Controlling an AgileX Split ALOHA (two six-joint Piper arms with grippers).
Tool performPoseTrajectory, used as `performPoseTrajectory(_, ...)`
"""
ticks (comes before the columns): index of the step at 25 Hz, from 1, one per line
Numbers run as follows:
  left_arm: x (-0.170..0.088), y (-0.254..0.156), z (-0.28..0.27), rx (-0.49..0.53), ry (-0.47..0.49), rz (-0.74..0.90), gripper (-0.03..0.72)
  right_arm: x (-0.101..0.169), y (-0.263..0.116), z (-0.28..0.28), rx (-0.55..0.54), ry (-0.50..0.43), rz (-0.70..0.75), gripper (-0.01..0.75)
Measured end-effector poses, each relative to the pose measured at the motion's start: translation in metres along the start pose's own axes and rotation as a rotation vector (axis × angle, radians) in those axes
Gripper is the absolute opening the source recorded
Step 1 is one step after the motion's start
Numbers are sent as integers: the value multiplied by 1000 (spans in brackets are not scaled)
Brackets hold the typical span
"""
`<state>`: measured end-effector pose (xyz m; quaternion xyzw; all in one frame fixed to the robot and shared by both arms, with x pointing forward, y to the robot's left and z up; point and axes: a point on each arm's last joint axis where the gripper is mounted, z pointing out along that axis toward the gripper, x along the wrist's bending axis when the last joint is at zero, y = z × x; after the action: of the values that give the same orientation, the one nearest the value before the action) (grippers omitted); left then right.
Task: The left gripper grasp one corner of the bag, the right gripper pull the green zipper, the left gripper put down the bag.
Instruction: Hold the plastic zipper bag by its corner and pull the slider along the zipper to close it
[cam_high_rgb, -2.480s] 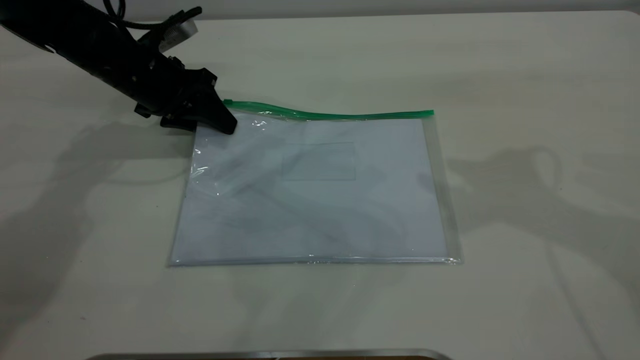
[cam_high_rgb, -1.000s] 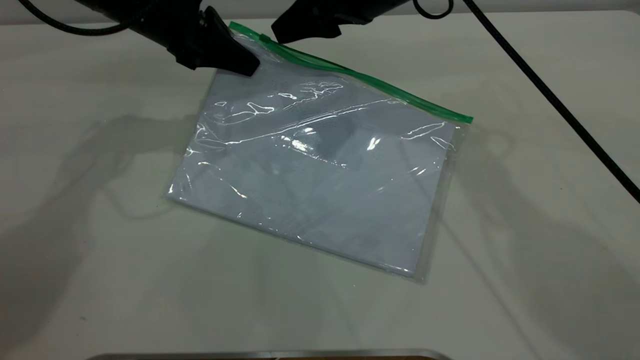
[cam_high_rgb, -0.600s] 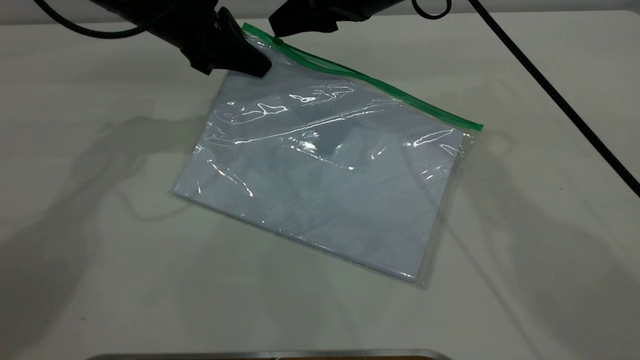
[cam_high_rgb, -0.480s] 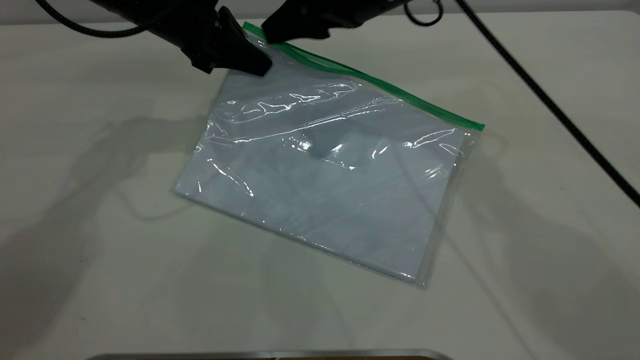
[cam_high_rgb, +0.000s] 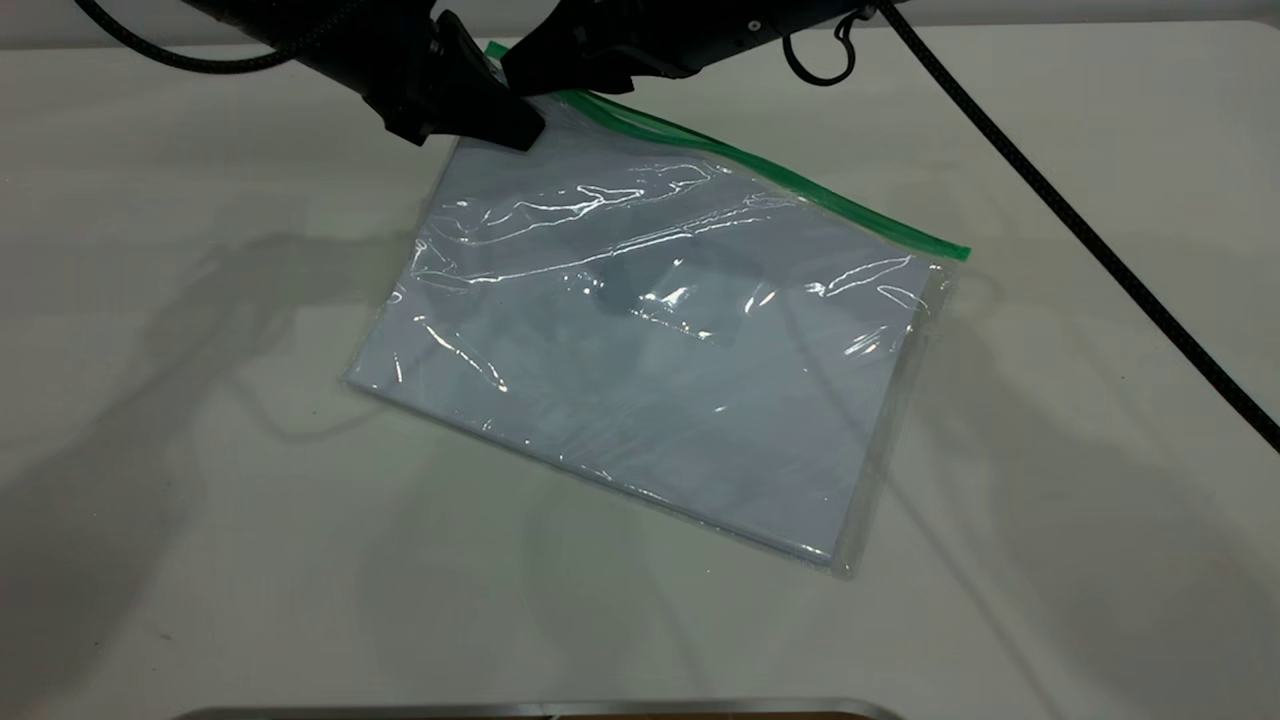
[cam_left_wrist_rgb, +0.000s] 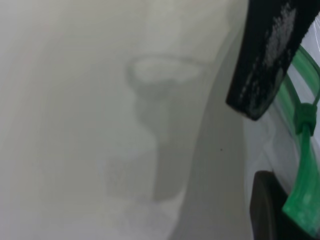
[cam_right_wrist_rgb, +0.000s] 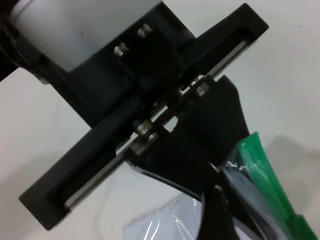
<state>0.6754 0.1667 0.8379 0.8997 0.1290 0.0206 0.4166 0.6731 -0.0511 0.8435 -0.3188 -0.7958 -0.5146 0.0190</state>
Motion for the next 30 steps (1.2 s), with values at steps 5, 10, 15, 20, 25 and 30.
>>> performPoseTrajectory(5, 0, 0, 0, 1, 3, 0, 59, 2, 0, 2, -3, -1, 4, 428)
performPoseTrajectory(10, 0, 0, 0, 2, 3, 1, 59, 2, 0, 2, 5, -7, -16, 301)
performPoseTrajectory(15, 0, 0, 0, 2, 3, 1, 59, 0, -1, 2, 8, -17, -20, 95)
performPoseTrajectory(20, 0, 0, 0, 1, 2, 1, 59, 0, -2, 2, 13, -21, -32, 34)
performPoseTrajectory(25, 1, 0, 0, 0, 4, 0, 59, -1, -2, 2, 14, -29, -56, 34)
performPoseTrajectory(30, 4, -3, -8, -42, -11, -36, 59, -5, -1, -1, 4, -27, -53, 34)
